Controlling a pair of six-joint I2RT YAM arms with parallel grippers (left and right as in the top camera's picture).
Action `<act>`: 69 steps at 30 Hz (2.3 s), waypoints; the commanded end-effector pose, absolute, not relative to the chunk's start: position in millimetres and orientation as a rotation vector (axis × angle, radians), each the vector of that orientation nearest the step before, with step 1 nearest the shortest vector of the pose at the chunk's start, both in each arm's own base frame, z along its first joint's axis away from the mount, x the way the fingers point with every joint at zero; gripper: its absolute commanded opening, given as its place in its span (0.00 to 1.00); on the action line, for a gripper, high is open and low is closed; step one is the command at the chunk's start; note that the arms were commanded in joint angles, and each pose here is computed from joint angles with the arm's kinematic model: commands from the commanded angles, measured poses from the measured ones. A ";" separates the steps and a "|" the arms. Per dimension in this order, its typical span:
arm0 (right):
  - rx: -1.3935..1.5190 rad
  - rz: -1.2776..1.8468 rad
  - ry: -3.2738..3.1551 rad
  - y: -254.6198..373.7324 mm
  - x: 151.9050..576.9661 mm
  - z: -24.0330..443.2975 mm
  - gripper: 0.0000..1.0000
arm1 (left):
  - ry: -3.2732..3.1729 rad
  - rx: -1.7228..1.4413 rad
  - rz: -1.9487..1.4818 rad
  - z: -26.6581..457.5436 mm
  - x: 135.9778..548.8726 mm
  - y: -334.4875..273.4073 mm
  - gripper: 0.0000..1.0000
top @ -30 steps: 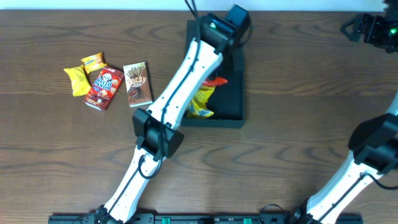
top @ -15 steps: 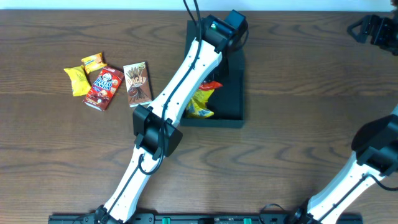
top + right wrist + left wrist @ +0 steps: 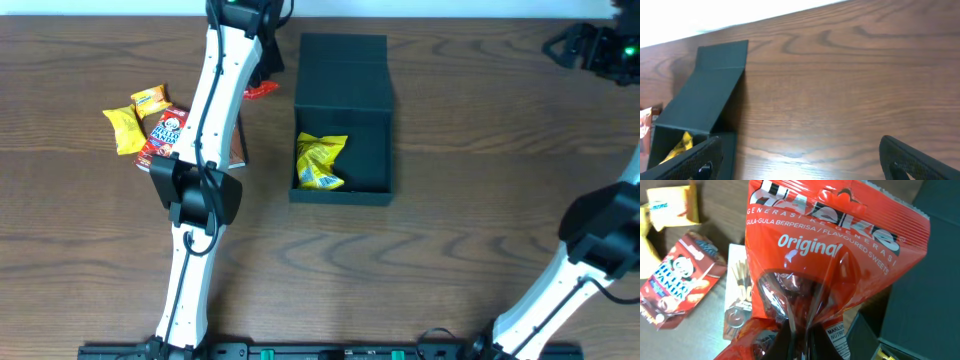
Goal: Pack container
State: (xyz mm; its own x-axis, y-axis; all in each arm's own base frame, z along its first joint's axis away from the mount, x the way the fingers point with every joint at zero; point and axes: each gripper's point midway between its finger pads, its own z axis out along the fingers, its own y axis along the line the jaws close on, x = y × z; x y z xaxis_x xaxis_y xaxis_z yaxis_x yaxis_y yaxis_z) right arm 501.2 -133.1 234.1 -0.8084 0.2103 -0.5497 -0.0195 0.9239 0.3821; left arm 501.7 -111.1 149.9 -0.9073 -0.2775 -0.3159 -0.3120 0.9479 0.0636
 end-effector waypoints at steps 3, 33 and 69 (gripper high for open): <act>0.094 0.529 2.483 -109.0 506.4 231.6 0.99 | 2.982 -0.328 0.131 87.1 486.7 -137.5 0.06; 0.072 0.521 2.507 -97.5 506.8 228.7 0.99 | 2.915 -0.358 0.319 124.8 474.0 -112.8 0.06; 0.035 0.538 2.521 -80.5 507.7 227.6 0.99 | 2.801 -0.262 -0.263 125.7 386.1 -210.8 0.06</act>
State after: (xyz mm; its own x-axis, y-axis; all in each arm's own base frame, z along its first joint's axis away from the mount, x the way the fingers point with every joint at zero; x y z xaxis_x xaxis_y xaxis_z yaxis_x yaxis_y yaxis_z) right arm 507.2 -84.0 229.6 -0.8405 0.1308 -0.5259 -0.0906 0.9229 0.3742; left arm 390.1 -186.6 133.3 -0.9294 -0.1945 -0.3137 -0.1467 0.9745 -0.1696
